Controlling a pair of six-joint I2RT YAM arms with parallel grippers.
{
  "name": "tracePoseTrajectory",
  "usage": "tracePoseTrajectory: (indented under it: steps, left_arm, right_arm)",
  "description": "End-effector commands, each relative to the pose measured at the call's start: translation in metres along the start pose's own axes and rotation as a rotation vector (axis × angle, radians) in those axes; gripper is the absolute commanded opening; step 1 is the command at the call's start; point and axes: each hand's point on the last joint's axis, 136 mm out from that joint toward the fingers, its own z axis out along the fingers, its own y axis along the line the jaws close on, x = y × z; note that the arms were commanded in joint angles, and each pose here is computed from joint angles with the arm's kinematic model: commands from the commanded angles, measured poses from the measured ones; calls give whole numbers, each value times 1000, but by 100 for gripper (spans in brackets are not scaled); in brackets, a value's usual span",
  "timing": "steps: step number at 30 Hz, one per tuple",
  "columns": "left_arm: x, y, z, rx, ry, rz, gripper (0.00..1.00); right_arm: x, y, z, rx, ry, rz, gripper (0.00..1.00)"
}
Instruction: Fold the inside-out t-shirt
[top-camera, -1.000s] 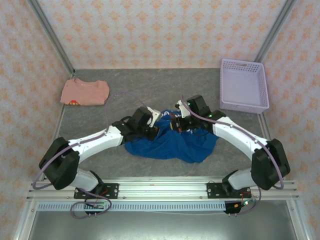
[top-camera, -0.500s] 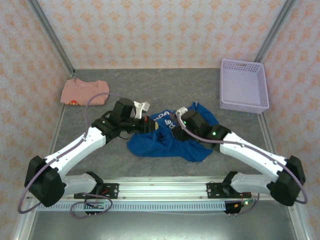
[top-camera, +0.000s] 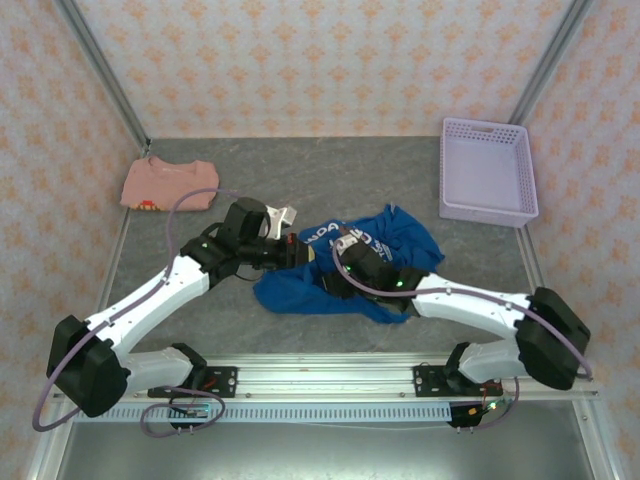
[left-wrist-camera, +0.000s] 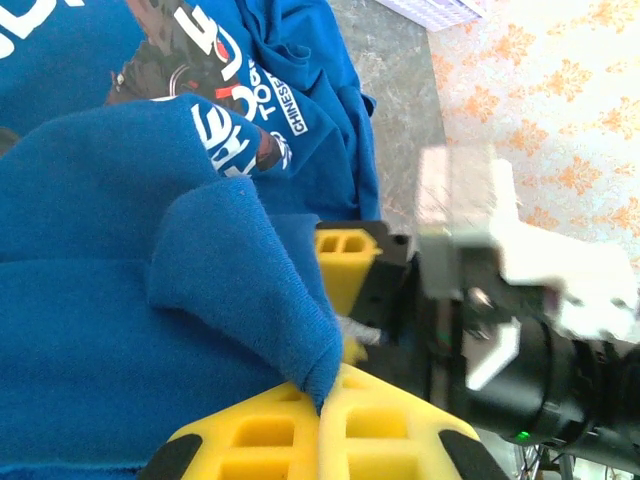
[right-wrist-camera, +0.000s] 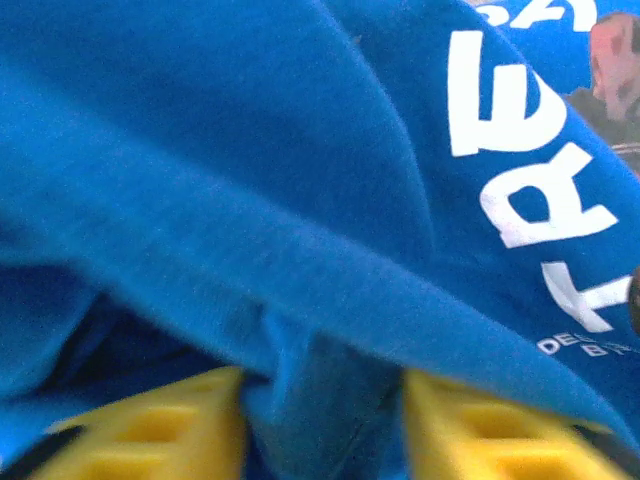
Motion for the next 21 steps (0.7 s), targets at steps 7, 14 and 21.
tracePoseTrajectory:
  steps: [7,14,21]
  left_arm:
    - [-35,90,-48,-548,-242,63,4]
    - [-14,77,-39,-478,-199,210,49]
    - [2,65,-8,-432,-128,323,61]
  right_arm:
    - [-38,44,-58,-537,-102,145,0]
    - [-56,31,-65,-588,-136,243,0]
    - [-57,35,-68,-621,-126,212,0]
